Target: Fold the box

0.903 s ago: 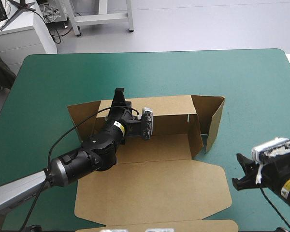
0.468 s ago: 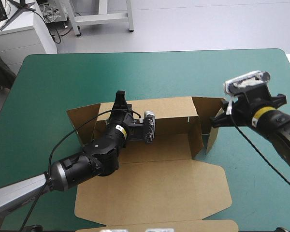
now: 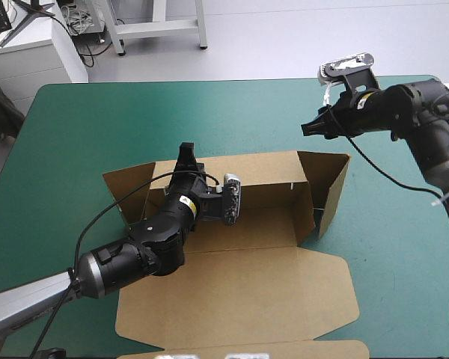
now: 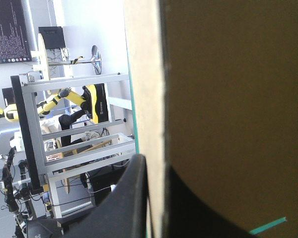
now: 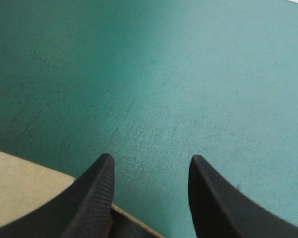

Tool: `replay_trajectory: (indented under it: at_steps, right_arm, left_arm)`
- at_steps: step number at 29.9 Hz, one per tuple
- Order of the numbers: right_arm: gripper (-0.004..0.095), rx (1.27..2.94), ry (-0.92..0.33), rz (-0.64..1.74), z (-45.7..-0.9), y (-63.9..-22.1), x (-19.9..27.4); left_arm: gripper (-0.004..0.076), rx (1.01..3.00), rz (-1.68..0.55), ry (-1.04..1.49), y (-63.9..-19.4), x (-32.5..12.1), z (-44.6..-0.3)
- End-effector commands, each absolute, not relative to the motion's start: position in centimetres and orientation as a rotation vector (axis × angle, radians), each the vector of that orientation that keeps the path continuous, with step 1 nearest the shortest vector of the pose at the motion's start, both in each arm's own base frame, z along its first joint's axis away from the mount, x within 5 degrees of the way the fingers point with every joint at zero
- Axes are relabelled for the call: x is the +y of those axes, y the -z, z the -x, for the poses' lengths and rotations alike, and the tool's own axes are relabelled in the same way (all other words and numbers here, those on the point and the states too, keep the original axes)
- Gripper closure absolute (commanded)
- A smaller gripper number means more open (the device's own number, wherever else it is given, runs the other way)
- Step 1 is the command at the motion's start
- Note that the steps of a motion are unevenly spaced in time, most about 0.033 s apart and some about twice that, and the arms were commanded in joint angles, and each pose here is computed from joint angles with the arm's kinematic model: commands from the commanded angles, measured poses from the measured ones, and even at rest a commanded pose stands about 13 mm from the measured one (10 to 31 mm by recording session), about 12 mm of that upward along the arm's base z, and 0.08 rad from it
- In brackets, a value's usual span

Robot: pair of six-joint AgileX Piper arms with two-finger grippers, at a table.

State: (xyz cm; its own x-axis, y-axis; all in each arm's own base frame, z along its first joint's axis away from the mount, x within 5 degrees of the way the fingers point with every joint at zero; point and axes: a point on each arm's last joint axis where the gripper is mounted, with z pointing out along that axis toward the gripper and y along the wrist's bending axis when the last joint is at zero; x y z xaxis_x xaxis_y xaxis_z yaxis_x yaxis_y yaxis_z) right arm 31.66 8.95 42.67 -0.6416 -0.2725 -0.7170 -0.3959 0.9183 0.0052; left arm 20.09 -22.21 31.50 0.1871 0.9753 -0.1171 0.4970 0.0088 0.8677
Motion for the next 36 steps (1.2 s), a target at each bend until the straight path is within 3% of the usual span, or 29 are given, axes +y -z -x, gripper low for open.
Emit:
replay_trajectory:
  at_steps: [1, 13, 18, 28, 36]
  right_arm:
    - [0.0477, 2.234, -0.256, 0.510, -32.8, -43.6, 8.4]
    - [0.0476, 2.498, -0.260, 0.697, -35.7, -37.4, 9.1]
    - [0.0476, 2.534, -0.241, 0.810, -35.1, -37.2, 8.9]
    - [0.0478, 2.555, -0.264, 0.734, -34.8, -37.4, 8.9]
    - [0.0478, 2.540, -0.271, 0.754, -31.9, -38.2, 8.4]
  left_arm:
    - [0.0734, 1.414, -1.594, -0.623, -32.3, -22.7, -19.4]
    - [0.0734, 1.409, -1.595, -0.621, -32.3, -22.7, -19.4]
    - [0.0734, 1.405, -1.596, -0.615, -32.4, -22.8, -19.4]
    - [0.0734, 1.396, -1.605, -0.626, -32.4, -22.8, -19.4]
    - [0.0734, 1.394, -1.603, -0.631, -32.4, -22.7, -19.5]
